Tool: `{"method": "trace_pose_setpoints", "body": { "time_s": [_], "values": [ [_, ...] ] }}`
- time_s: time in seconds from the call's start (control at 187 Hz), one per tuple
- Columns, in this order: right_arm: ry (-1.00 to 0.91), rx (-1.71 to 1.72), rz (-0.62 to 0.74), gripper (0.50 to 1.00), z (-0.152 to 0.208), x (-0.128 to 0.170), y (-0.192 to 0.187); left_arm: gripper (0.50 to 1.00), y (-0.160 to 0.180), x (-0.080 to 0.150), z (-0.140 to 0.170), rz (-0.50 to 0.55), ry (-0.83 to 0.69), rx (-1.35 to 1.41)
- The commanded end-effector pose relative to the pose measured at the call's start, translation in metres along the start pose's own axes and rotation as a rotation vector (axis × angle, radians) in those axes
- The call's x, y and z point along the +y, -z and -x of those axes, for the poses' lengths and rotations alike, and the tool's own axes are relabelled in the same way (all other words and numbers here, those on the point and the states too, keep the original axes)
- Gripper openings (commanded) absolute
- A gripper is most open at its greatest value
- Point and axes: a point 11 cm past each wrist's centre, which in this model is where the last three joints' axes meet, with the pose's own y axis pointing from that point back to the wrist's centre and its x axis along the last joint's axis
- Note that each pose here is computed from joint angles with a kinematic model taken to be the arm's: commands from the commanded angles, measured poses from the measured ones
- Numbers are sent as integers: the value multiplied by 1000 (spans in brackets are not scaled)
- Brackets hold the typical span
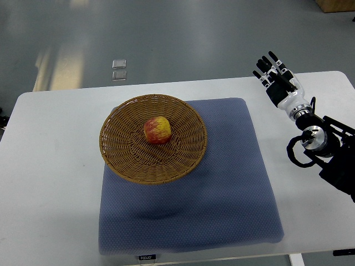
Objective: Place red apple in basket with right hand
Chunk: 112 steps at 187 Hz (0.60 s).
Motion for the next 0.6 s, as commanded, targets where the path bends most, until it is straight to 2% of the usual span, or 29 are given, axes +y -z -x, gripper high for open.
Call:
{"method": "trace_pose_setpoints", "body": {
  "time_s": [0.0,0.411,0.593],
  "values": [
    [-7,5,3,924,-2,1,-3,1000,0,0,0,0,0,0],
    [-12,17,2,924,-7,6,-10,1000,0,0,0,0,0,0],
    [7,-14,18,924,8,4,-27,1000,0,0,0,0,0,0]
  ]
}}
